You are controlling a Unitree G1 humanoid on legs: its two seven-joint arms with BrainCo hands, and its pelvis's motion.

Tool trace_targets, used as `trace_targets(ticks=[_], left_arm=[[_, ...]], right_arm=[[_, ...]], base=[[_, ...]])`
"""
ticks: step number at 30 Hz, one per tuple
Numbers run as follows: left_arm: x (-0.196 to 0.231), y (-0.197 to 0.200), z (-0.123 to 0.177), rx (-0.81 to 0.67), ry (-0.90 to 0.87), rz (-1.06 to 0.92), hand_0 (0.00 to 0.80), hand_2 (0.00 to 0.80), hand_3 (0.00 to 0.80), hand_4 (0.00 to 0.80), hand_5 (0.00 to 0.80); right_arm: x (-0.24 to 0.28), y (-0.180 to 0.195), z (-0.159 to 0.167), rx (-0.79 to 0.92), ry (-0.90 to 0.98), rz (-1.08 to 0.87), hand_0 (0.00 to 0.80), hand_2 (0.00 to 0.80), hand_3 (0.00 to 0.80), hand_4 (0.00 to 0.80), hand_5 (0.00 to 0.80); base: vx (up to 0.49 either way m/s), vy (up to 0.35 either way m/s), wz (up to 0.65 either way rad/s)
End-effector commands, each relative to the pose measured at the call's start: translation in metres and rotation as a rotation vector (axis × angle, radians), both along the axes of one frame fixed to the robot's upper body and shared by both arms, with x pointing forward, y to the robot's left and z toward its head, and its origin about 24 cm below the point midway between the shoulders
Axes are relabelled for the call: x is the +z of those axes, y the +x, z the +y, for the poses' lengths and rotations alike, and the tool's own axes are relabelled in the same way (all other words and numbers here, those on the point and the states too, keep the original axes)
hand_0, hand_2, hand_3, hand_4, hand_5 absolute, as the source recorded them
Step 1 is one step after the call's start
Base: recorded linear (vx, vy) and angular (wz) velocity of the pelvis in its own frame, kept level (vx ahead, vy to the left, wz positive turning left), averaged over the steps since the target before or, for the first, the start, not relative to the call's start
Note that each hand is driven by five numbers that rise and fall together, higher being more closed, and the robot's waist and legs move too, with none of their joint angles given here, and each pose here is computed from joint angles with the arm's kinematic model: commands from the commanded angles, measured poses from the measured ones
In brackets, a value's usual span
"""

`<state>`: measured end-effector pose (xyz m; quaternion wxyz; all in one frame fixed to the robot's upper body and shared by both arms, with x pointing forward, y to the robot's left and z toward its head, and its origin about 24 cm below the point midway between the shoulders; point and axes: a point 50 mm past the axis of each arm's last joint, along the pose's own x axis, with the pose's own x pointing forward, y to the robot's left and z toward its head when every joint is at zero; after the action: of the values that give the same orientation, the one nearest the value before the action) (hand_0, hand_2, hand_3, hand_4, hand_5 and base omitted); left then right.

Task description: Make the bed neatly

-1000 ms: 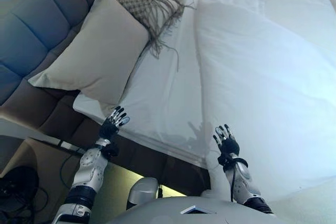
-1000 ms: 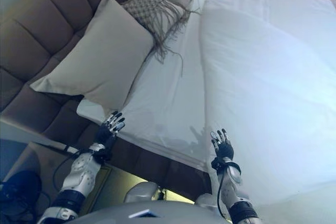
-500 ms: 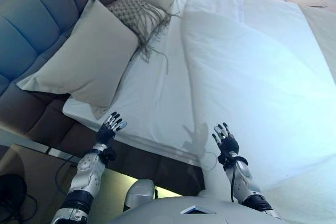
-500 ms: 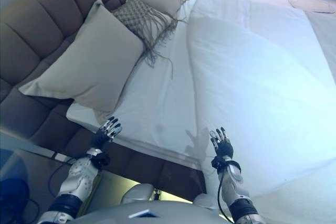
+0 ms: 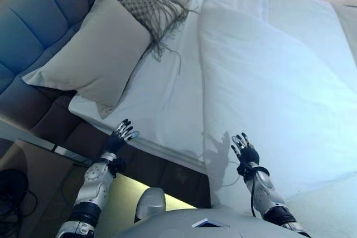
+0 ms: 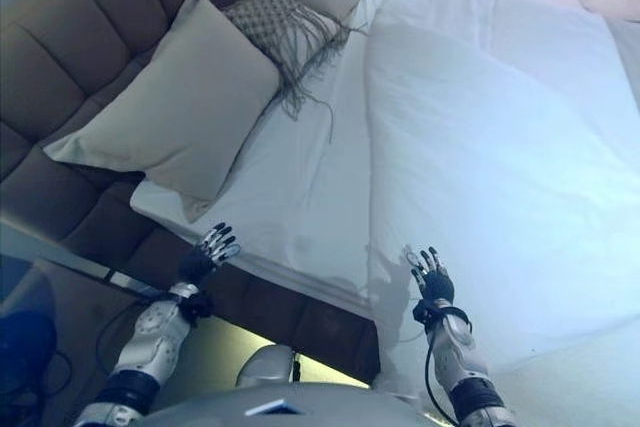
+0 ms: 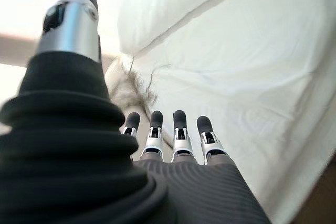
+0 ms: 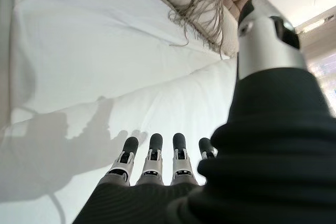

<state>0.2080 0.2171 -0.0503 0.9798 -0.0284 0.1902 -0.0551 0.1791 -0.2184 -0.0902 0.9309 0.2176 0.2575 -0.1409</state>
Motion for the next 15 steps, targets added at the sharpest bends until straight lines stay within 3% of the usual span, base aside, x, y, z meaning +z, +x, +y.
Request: trace_targets(ticks=[1, 8, 15], left_arm=[[0.029, 0.03, 0.001, -0.033, 0.078, -0.154, 0.0, 0.0, 0.0, 0.0, 0.0], [0.027, 0.029, 0.009, 0.04, 0.069, -0.13, 0.0, 0.0, 0.0, 0.0, 0.0], [0.016, 0.018, 0.02, 0.134, 0.037, -0.09, 0.0, 0.0, 0.0, 0.0, 0.0]], right_arm=[[0.012, 0.019, -0.007, -0.066, -0.033, -0.069, 0.0, 0.0, 0.0, 0.0, 0.0], [-0.016, -0.009, -0.013, -0.16, -0.029, 0.063, 0.0, 0.0, 0.0, 0.0, 0.0], [-0.016, -0.016, -0.018, -0.151, -0.025, 0.063, 0.0, 0.0, 0.0, 0.0, 0.0]], base=[[0.039, 0.15, -0.04], [-0.023, 0.076, -0.2], [-0.108, -0.074, -0.03]])
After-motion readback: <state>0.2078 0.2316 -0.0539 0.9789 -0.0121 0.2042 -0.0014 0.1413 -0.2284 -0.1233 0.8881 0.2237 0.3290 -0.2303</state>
